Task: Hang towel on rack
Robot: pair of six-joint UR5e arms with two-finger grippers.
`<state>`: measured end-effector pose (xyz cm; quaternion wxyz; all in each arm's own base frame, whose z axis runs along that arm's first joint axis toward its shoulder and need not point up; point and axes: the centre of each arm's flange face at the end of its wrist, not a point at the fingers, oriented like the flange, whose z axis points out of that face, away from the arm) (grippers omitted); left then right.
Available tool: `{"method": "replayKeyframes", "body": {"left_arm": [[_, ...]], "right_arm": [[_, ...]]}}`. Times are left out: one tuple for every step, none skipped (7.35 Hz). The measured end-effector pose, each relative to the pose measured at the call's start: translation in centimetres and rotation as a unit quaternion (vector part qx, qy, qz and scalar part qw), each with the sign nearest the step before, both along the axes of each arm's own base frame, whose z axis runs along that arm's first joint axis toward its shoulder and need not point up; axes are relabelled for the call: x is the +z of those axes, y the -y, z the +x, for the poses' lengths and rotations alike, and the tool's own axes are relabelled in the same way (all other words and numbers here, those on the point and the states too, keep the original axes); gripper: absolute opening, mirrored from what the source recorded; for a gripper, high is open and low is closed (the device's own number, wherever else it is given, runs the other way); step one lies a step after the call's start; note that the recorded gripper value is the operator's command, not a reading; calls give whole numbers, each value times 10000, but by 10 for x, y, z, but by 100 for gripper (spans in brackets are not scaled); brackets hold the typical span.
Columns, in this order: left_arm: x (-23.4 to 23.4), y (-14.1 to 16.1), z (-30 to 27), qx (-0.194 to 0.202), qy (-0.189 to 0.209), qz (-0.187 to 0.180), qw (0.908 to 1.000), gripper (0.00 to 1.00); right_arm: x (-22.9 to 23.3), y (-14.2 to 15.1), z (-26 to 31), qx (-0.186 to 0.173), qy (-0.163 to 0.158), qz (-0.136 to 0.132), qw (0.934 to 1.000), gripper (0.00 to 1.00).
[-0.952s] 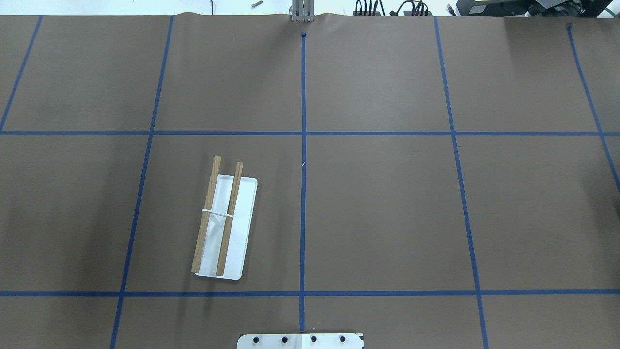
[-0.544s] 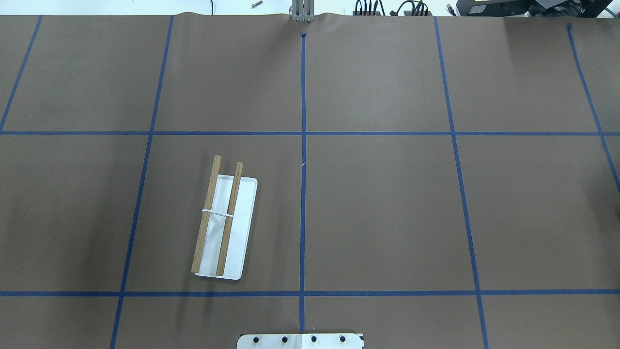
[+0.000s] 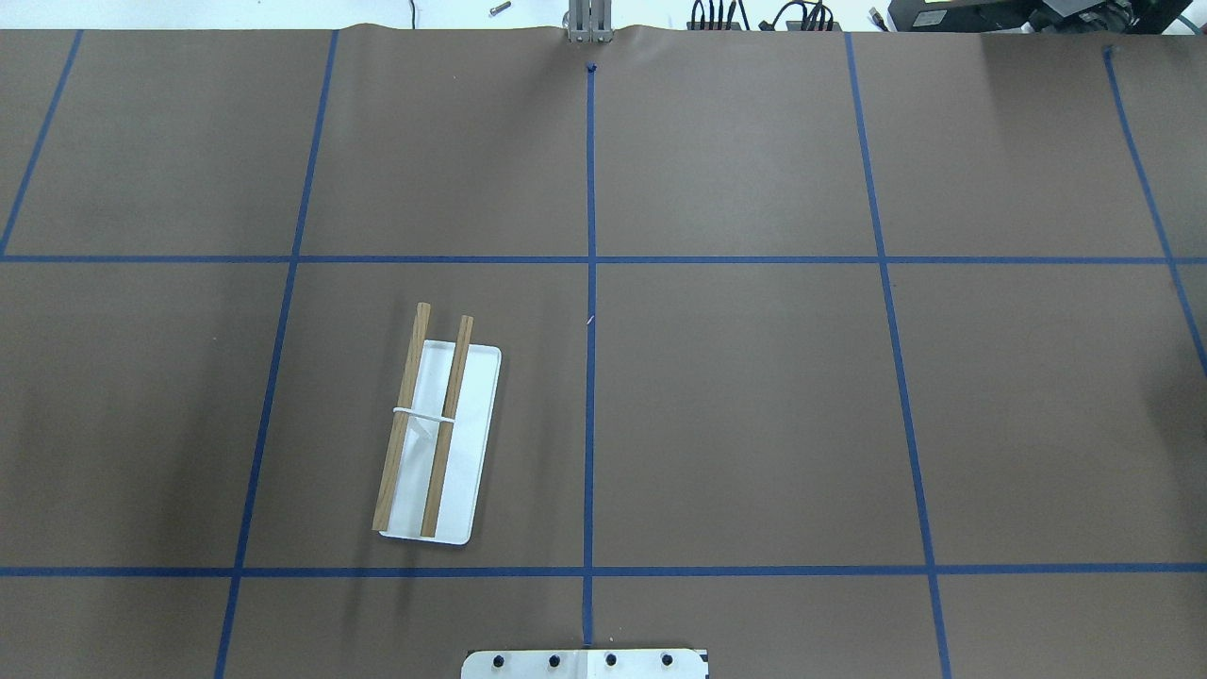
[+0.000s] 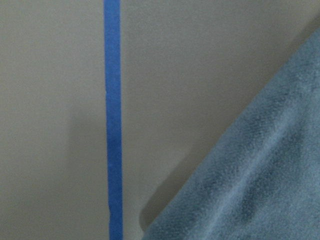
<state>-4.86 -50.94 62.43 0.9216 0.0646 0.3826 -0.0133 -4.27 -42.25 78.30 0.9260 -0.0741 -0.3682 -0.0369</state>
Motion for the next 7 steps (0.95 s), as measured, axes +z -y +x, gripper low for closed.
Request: {"method": "replayKeyframes", "body": {"left_arm": [[1,0,0,0,0,-6,10000,99],[1,0,0,0,0,-13,10000,99],[2,1,0,0,0,-17,10000,99],[2,1,0,0,0,-18,10000,99],[2,1,0,0,0,-16,10000,99],[1,1,0,1,0,-7,10000,99],[0,1,0,3,0,5,10000,99]], "right_arm": [[-1,4,-4,-37,-67,31,10000,100],[0,7,-7,-70,-152,57,9998,100],[3,12,-9,-92,-206,64,9997,100],[7,13,-9,-105,-230,53,9997,100],[9,13,-9,-111,-241,39,9996,52],[10,12,-9,-110,-247,34,9996,1],[10,12,-9,-111,-247,40,9996,0]]}}
